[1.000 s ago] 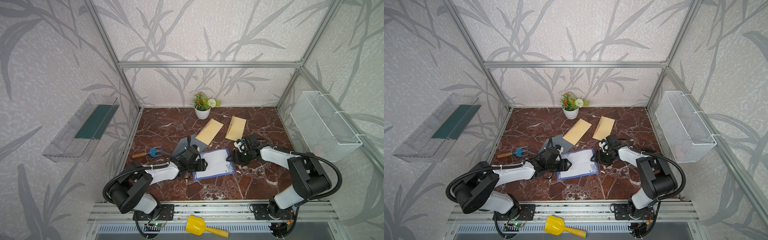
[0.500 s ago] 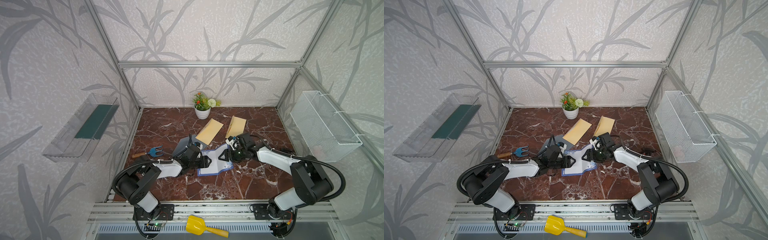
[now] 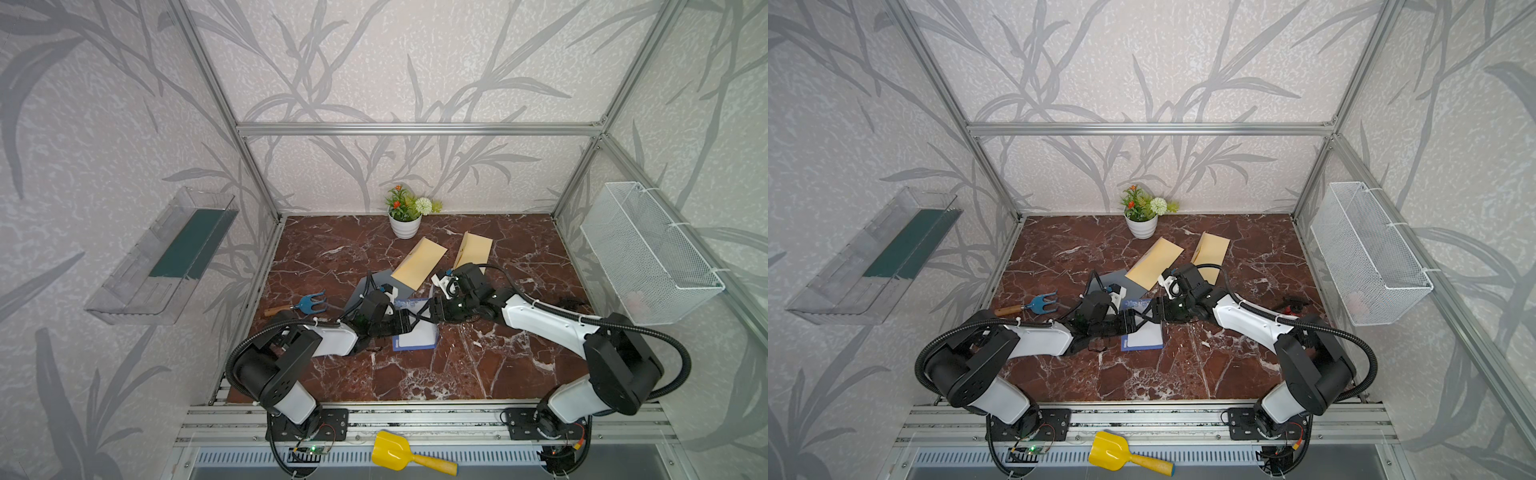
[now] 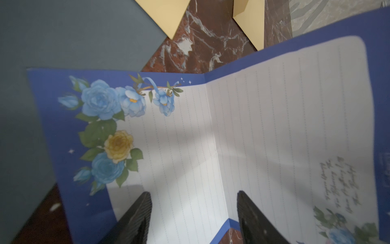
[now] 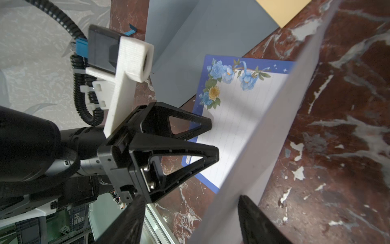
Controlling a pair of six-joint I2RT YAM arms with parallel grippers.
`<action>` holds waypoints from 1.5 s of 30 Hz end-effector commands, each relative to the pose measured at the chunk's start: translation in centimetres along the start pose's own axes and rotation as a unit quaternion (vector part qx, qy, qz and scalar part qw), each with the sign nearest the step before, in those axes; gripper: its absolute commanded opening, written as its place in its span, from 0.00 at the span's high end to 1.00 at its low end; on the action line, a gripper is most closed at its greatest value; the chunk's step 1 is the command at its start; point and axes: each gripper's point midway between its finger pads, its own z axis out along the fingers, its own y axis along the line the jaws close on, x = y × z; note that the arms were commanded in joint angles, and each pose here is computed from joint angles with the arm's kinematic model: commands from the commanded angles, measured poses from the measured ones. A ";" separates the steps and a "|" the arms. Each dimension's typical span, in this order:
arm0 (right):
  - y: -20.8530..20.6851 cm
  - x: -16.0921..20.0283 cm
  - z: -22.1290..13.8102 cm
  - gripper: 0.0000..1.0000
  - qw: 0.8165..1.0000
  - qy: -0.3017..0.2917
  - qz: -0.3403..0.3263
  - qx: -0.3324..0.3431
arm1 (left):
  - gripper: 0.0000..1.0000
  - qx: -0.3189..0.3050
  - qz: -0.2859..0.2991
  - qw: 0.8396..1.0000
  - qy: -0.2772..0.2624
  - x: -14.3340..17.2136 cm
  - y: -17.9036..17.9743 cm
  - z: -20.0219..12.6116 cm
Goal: Fold the letter paper in half and place it into the envelope
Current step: Fold the letter paper at the center of the board.
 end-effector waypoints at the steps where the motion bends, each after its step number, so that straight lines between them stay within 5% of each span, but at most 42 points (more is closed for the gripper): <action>1: 1.3 -1.5 0.0 0.30 1.000 -0.022 -0.010 -0.008 | 0.36 0.012 -0.013 0.999 -0.033 -1.8 -0.5 -1.5; 7: 1.7 -1.8 -0.3 0.30 1.000 -0.025 -0.016 -0.004 | 0.35 -0.009 -0.013 0.996 -0.092 -5.3 -0.1 -4.7; 14: 2.6 -2.3 0.7 0.30 0.999 -0.019 -0.027 -0.005 | 0.35 -0.061 -0.054 0.986 -0.144 -7.0 4.3 -8.5; 21: 3.9 -2.3 3.9 0.30 0.999 0.003 -0.037 -0.012 | 0.34 -0.084 -0.078 0.979 -0.169 -8.0 6.4 -11.0; 34: 0.1 -0.4 10.8 0.30 0.998 0.055 0.009 0.004 | 0.34 -0.075 -0.101 0.975 -0.182 -8.7 7.1 -12.8; 39: 0.7 -1.7 9.5 0.31 1.000 0.016 0.011 -0.007 | 0.34 -0.062 -0.087 0.979 -0.176 -8.8 6.1 -13.1; 45: -0.4 -4.0 5.8 0.51 0.999 -0.030 0.027 0.000 | 0.35 -0.048 -0.078 0.982 -0.168 -8.7 5.3 -13.1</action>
